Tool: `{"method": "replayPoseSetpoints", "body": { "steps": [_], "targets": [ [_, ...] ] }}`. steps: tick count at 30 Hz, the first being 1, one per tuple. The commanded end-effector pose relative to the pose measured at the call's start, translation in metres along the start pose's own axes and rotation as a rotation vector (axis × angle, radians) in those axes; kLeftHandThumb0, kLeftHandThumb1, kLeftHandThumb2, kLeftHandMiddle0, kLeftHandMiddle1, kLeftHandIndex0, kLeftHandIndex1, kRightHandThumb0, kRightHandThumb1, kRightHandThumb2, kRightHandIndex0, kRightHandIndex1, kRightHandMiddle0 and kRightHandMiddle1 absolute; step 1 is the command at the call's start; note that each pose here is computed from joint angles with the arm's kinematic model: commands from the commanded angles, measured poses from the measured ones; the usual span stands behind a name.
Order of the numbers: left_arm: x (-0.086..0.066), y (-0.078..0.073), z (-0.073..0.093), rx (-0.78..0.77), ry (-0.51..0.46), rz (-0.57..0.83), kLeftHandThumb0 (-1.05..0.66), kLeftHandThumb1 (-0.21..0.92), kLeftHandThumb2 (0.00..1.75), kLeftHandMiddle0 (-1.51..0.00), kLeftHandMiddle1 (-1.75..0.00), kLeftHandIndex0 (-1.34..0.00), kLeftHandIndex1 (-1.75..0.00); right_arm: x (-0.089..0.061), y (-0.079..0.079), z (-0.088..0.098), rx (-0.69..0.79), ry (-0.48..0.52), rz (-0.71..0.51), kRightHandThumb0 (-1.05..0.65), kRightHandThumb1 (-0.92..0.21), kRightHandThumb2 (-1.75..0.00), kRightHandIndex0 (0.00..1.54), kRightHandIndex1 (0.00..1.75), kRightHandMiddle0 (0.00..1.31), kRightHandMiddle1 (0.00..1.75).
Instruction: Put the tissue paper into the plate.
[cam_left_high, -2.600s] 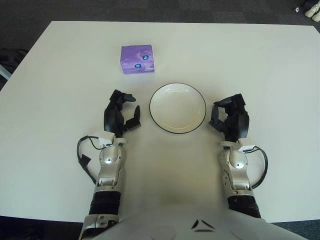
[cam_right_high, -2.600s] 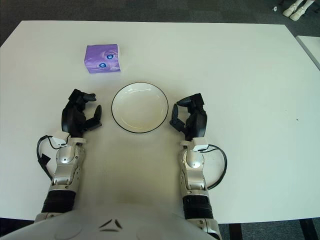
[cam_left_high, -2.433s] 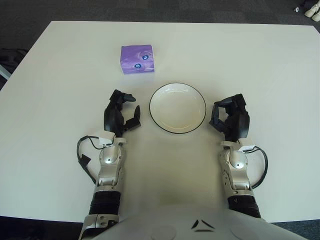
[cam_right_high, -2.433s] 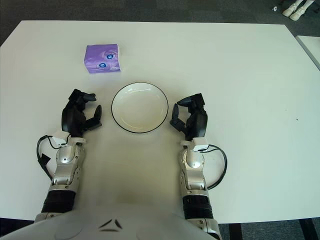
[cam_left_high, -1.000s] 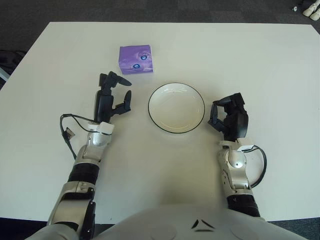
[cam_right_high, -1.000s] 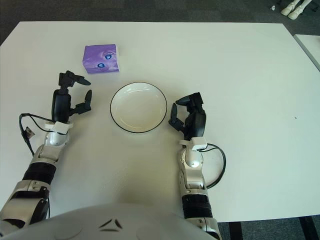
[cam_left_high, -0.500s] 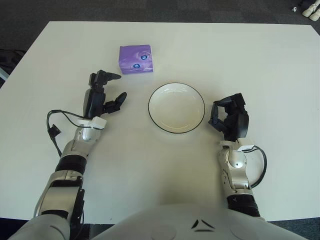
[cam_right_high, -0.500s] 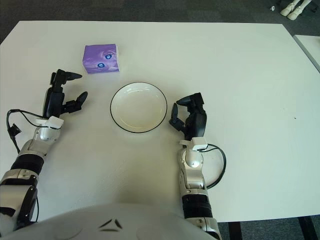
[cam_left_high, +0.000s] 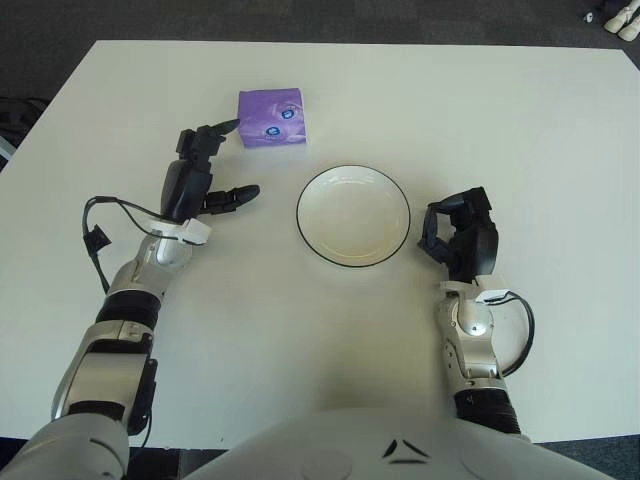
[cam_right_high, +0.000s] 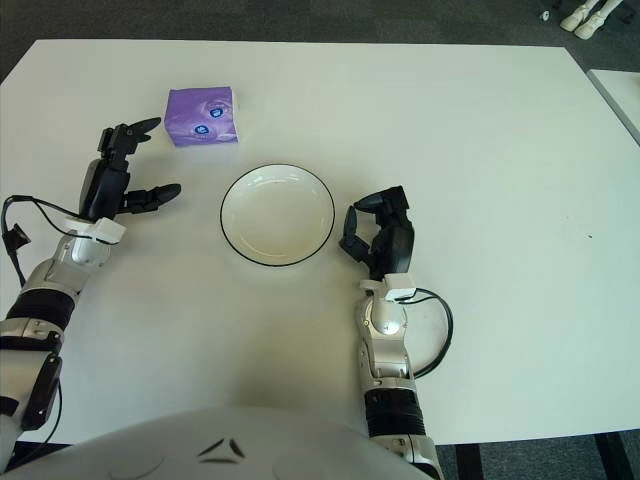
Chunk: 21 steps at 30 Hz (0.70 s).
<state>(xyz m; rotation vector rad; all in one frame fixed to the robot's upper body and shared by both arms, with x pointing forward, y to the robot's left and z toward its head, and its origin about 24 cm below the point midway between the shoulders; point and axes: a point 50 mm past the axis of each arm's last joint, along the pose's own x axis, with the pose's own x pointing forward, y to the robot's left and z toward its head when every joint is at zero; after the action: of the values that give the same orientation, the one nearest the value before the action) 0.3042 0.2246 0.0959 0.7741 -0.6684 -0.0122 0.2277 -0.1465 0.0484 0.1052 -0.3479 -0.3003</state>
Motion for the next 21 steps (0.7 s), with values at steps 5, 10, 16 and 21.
{"method": "replayPoseSetpoints", "body": {
  "steps": [5, 10, 16, 21],
  "targets": [
    [0.032, 0.003, -0.005, 0.028, 0.036, -0.120, -1.05, 0.84, 0.36, 0.00, -0.48, 0.00, -0.29, -0.023, -0.007, -0.024, -0.026, 0.165, -0.044, -0.42, -0.53, -1.06, 0.72, 1.54, 0.45, 1.75],
    [0.052, 0.012, -0.003, 0.067, 0.030, -0.169, -1.05, 0.82, 0.35, 0.00, -0.40, 0.00, -0.27, -0.022, -0.007, -0.023, -0.015, 0.164, -0.051, -0.42, -0.53, -1.06, 0.71, 1.54, 0.45, 1.75],
    [0.068, 0.021, 0.002, 0.112, 0.005, -0.198, -1.05, 0.82, 0.35, 0.00, -0.32, 0.00, -0.21, -0.022, -0.006, -0.024, -0.014, 0.162, -0.054, -0.42, -0.52, -1.07, 0.71, 1.56, 0.45, 1.75],
    [0.082, 0.024, 0.008, 0.140, -0.019, -0.205, -1.05, 0.82, 0.35, 0.00, -0.26, 0.00, -0.12, -0.021, -0.006, -0.024, -0.015, 0.164, -0.052, -0.42, -0.52, -1.07, 0.71, 1.56, 0.45, 1.75]
  ]
}}
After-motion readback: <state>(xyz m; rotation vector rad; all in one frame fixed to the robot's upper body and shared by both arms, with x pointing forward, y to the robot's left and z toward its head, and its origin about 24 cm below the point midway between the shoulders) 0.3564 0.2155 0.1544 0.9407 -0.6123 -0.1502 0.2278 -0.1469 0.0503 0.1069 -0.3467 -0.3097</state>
